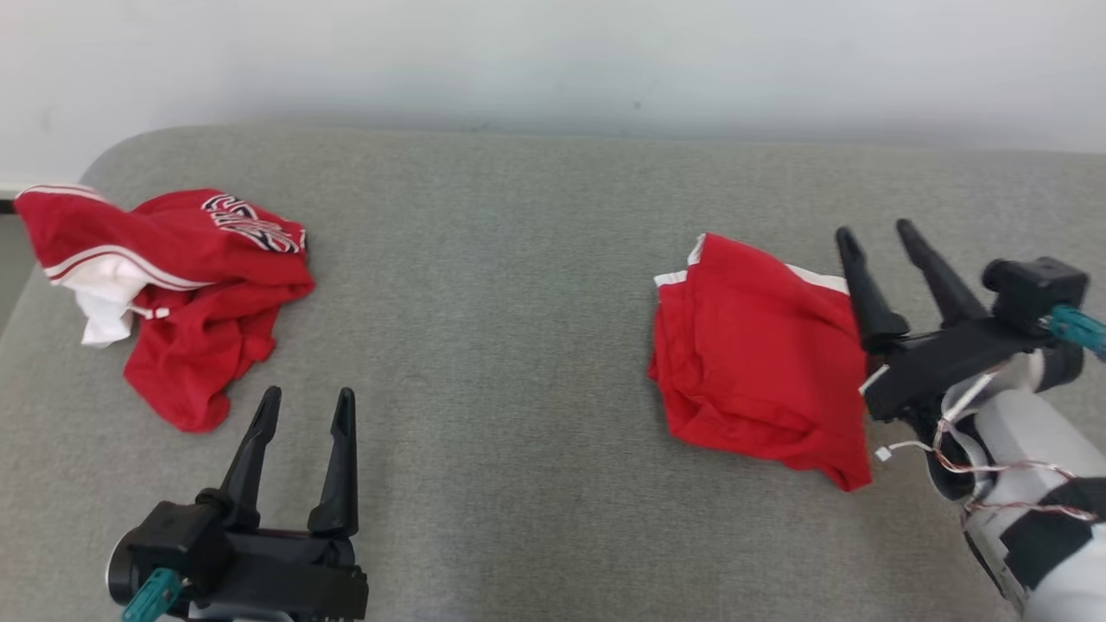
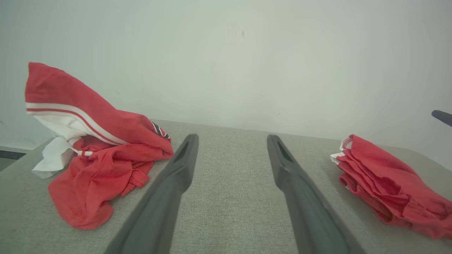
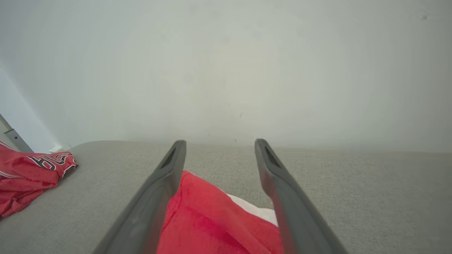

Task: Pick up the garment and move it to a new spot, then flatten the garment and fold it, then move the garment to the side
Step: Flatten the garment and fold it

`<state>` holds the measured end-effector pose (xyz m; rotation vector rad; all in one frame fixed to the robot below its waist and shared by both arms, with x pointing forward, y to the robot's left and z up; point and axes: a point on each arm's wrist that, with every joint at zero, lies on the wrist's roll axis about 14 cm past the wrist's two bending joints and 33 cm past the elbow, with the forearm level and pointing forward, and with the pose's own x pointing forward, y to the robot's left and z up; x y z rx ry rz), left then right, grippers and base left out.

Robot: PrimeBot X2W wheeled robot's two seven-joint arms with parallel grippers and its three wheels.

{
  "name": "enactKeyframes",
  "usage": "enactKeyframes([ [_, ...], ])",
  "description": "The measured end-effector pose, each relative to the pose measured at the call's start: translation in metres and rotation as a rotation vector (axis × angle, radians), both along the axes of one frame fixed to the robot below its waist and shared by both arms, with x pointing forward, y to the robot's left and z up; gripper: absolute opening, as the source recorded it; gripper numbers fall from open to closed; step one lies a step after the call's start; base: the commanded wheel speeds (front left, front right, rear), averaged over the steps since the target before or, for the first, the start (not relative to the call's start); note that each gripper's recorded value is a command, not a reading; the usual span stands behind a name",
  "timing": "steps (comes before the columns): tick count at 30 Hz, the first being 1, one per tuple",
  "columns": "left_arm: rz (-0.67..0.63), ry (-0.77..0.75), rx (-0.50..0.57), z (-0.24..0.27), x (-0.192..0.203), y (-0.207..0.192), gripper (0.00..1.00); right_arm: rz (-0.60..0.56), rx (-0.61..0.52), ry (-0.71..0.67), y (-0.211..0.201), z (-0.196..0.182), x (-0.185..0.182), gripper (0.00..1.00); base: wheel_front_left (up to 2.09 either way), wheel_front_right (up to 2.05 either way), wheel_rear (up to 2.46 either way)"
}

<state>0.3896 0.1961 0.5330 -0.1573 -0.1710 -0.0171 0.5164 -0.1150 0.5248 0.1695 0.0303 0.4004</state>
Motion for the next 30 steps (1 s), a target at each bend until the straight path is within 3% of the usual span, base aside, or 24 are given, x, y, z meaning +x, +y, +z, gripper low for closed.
enactKeyframes([
  [11, -0.04, -0.023, 0.0, 0.006, 0.01, -0.013, 1.0, -0.172, 0.027, -0.129, -0.061, 0.016, -0.053, 1.0, 0.0, 0.0, 0.0],
  [30, -0.078, -0.04, 0.073, 0.013, -0.006, -0.02, 1.0, -0.293, 0.032, -0.152, -0.074, 0.007, -0.127, 1.0, 0.0, 0.0, 0.0],
])
